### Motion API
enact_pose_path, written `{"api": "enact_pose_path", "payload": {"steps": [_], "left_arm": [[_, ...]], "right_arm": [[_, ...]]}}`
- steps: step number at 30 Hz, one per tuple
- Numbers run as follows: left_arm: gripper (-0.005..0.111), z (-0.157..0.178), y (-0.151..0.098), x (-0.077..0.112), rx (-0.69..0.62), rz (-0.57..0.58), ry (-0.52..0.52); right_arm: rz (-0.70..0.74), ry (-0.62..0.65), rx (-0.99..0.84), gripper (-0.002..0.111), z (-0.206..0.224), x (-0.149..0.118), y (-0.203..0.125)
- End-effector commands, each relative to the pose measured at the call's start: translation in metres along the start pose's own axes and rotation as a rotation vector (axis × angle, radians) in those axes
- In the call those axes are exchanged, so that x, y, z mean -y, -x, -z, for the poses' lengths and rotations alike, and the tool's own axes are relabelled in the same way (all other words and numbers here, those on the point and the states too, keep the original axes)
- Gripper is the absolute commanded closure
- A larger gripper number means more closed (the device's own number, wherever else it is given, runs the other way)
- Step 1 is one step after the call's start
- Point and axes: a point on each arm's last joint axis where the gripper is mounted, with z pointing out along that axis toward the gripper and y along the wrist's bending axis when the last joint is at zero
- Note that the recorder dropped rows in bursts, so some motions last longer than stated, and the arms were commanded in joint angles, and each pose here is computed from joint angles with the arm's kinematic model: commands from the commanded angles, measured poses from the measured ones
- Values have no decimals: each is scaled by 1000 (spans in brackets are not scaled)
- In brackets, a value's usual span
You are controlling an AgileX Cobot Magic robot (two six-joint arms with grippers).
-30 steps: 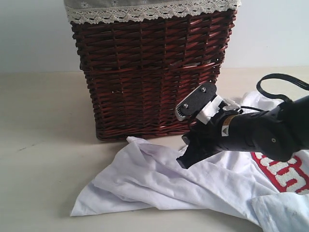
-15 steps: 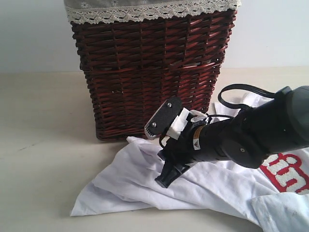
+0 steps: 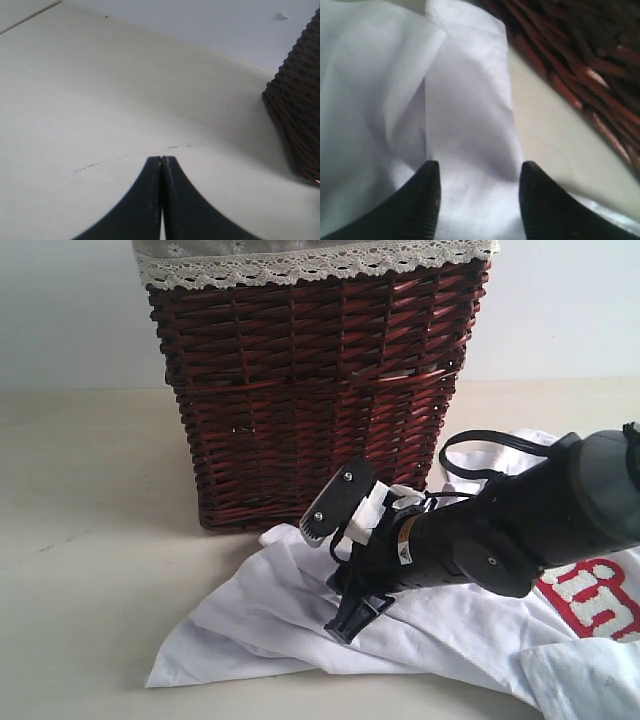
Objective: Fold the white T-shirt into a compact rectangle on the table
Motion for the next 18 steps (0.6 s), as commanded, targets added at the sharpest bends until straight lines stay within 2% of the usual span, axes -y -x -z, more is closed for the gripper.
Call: {"api": "enact_pose_path", "payload": {"steps": [1, 3, 8, 11, 12, 14, 15, 16, 17, 18], "left_arm": [[107, 0, -1, 0, -5, 2, 0], [107, 0, -1, 0, -5, 2, 0], [107, 0, -1, 0, -5, 2, 0], [107, 0, -1, 0, -5, 2, 0], [107, 0, -1, 0, -5, 2, 0], [107, 0, -1, 0, -5, 2, 0], [107, 0, -1, 0, -5, 2, 0], [107, 0, -1, 0, -5, 2, 0], [107, 0, -1, 0, -5, 2, 0], [107, 0, -1, 0, -5, 2, 0]], "right_arm": [[8, -5, 34, 89, 3, 0, 5], [8, -4, 31, 108, 3, 0, 5], [8, -12, 45, 108, 11, 2, 10], [11, -43, 133, 107, 39, 7, 28], [12, -43, 121, 104, 40, 7, 27], [5, -23, 21, 85, 39, 4, 18], [-7, -9, -37, 63, 34, 1, 12], [-6, -5, -48, 53, 32, 1, 10], [-14, -3, -51, 44, 29, 0, 9], [-14, 1, -59, 45, 26, -1, 7]]}}
